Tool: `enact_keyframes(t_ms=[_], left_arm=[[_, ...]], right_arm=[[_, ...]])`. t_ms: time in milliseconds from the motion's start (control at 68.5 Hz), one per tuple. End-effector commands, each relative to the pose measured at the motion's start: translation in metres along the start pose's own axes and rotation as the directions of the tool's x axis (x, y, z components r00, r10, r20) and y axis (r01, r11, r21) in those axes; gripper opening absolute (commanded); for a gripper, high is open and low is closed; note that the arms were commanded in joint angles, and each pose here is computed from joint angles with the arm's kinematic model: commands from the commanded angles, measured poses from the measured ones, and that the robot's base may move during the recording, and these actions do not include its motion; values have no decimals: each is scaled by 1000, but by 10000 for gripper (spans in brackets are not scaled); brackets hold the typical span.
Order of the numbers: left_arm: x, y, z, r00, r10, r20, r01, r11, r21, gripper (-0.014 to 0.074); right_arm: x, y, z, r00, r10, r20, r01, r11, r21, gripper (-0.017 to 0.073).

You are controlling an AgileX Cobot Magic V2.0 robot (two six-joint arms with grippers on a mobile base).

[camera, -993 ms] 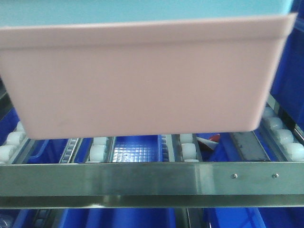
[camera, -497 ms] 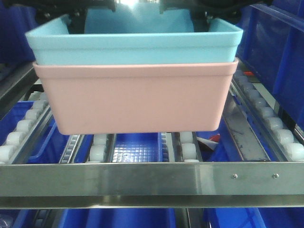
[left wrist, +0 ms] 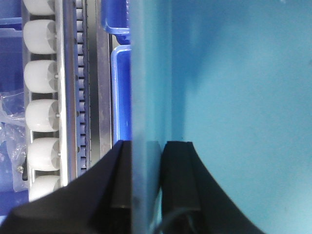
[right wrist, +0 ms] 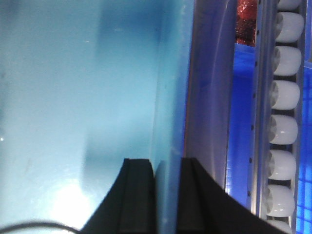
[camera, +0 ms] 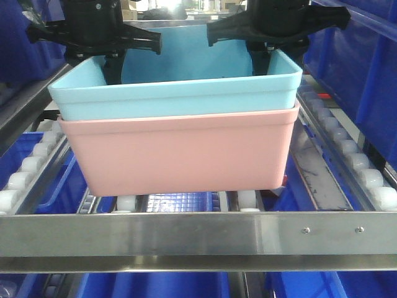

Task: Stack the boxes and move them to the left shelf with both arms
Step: 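Lower the stacked boxes with both grippers onto the roller shelf, then open both grippers and lift them out of the blue box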

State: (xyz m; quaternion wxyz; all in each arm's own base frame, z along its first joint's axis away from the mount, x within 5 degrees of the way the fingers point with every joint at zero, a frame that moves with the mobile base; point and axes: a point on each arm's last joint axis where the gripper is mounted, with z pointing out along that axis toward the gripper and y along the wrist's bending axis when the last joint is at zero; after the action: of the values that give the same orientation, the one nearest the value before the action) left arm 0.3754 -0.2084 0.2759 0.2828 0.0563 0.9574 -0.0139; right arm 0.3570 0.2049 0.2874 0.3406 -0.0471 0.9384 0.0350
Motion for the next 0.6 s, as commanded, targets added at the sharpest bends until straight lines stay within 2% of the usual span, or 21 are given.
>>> enact_keyframes(t_ms=[0,73,131,205,234,292,380,584], left_arm=[[-17,-10,-32,990,-16,139,3,995,97,1],[-16,-9,-32,992,-15,127,4,996,90,10],[-15,-9,-32,993,-10,118,0,997,83,60],[-14,-8,-32,994,-9,105,1,997,75,174],[-14,-7,-33,995,-9,99,2,997,71,248],[-15,-6,-35,996,-11,88,5,998,62,363],[-17,-5,-40,997,-16,76,12,999,49,461],[-29,-3,-60,996,-28,90,24,999,41,459]], right_arm=[[-31,13,-40,973,22,230,15,988,-156,34],[-31,13,-40,972,22,233,15,987,-158,76],[-31,14,-41,971,23,238,16,987,-163,176],[-32,14,-41,970,24,241,17,986,-165,343],[-32,14,-41,971,24,240,17,986,-164,419],[-31,13,-41,972,22,232,15,987,-158,495],[-31,12,-43,973,23,231,13,988,-155,498],[-37,9,-66,961,41,275,8,984,-175,449]])
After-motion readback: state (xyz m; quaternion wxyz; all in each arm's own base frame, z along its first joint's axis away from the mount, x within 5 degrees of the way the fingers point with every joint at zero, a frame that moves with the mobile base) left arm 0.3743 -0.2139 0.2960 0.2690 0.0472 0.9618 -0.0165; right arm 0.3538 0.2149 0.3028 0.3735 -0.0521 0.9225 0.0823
